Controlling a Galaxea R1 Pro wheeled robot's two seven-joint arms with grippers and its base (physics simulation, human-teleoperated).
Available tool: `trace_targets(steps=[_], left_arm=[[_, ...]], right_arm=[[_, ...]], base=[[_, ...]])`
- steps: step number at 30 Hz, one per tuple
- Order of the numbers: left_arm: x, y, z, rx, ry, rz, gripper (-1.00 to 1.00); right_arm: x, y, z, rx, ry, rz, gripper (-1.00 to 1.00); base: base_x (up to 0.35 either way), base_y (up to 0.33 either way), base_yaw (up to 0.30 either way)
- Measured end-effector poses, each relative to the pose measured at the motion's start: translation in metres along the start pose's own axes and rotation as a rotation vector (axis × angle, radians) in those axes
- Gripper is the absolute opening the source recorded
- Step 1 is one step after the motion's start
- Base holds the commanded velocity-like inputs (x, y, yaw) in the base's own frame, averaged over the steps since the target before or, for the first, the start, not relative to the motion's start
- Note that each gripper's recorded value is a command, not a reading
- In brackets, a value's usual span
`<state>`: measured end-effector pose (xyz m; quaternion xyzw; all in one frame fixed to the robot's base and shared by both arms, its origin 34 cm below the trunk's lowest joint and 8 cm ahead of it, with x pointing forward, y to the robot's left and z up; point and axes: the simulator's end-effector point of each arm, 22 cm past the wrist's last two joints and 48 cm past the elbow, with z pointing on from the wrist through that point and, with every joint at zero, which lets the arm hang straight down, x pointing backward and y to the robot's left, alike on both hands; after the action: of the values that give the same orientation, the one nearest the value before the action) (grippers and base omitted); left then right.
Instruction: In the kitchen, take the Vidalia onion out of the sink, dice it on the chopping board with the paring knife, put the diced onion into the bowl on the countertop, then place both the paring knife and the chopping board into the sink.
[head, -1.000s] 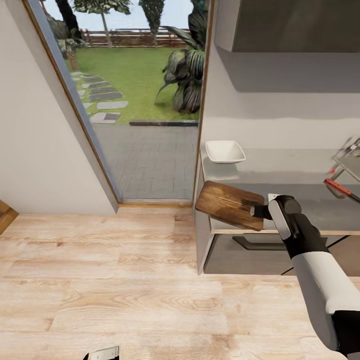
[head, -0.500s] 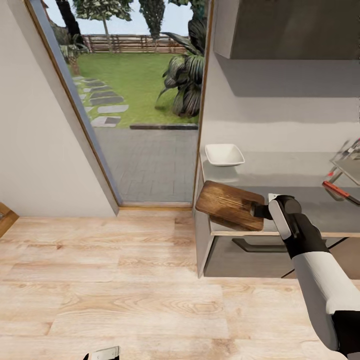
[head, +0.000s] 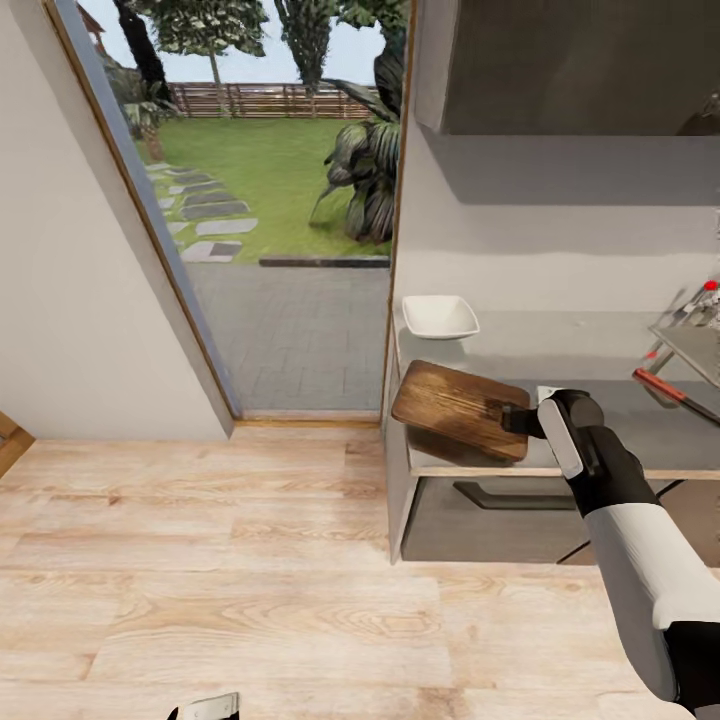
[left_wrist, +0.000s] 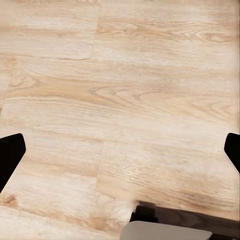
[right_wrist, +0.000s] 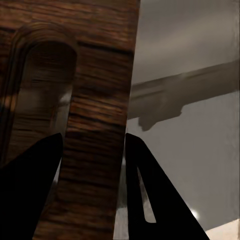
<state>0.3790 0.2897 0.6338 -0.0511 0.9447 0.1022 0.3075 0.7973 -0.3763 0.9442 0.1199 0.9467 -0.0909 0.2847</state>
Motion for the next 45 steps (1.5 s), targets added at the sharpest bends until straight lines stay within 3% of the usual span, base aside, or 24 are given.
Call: trace_targets(steps=[12,19,28,45], left_arm=[[0.009,-0.002,-0.001,0.005,0.060,0.015,1.00],[0.005,-0.003,-0.001,0.006,0.054,0.014,1.00],[-0.002,-0.003,-0.001,0.006,0.041,0.011,1.00],[-0.013,-0.003,-0.001,0.007,0.016,0.005,1.00]], right_arm=[[-0.009,-0.001,-0.011,-0.005,-0.019,0.005,-1.00],[-0.013,0.001,-0.017,-0.010,-0.031,0.002,-1.00],[-0.017,0.017,-0.026,-0.017,-0.050,-0.062,-1.00],[-0.027,0.018,-0.041,-0.021,-0.076,-0.065,-1.00]], base=[[0.000,-0.235,0.000],[0.000,-0.241,0.000],[0.000,-0.241,0.000],[0.029,-0.221,0.000]])
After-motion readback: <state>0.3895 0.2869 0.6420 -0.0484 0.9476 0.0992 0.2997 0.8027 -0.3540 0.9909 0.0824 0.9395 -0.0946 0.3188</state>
